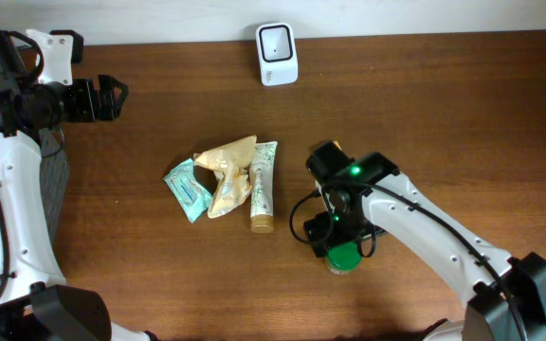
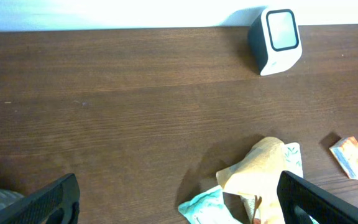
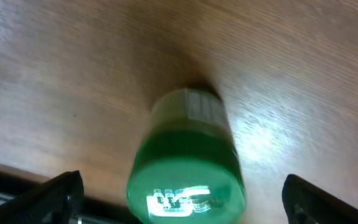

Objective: Scan the item barcode

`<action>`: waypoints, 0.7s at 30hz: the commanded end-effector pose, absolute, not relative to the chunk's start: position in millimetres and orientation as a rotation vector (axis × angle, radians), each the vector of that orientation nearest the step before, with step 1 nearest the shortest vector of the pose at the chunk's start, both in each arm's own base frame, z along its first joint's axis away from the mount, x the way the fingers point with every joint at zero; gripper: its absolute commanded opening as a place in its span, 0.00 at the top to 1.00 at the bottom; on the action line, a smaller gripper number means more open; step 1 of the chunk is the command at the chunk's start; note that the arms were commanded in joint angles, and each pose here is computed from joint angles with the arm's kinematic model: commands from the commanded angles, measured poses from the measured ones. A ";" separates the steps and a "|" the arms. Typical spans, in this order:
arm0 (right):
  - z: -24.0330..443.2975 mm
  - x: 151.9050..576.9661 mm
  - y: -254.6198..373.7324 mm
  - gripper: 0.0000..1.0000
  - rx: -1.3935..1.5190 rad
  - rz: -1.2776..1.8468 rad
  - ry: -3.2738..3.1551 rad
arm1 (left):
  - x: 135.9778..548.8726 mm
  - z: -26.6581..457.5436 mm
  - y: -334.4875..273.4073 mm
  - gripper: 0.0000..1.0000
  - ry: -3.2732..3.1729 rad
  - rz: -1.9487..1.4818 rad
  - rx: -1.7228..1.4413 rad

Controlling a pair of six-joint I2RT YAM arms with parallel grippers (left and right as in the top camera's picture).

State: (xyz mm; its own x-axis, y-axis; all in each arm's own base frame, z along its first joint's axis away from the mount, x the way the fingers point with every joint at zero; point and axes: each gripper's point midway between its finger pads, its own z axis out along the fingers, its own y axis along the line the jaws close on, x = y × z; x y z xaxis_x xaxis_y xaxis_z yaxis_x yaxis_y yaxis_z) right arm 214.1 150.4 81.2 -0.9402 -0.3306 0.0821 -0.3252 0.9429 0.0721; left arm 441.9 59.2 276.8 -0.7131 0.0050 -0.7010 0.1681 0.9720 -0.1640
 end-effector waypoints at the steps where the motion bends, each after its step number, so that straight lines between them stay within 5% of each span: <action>1: 66.1 204.7 153.2 0.01 0.582 -0.142 -2.966 | 443.2 280.9 57.9 0.01 2.341 -0.290 0.116; 8: 55.1 192.6 145.5 0.00 0.608 -0.119 -2.920 | 443.2 280.9 57.9 0.01 2.341 -0.290 0.116; 21: 48.7 198.4 153.6 0.39 0.427 -0.163 -2.979 | 443.1 280.9 57.8 0.01 2.341 -0.290 0.116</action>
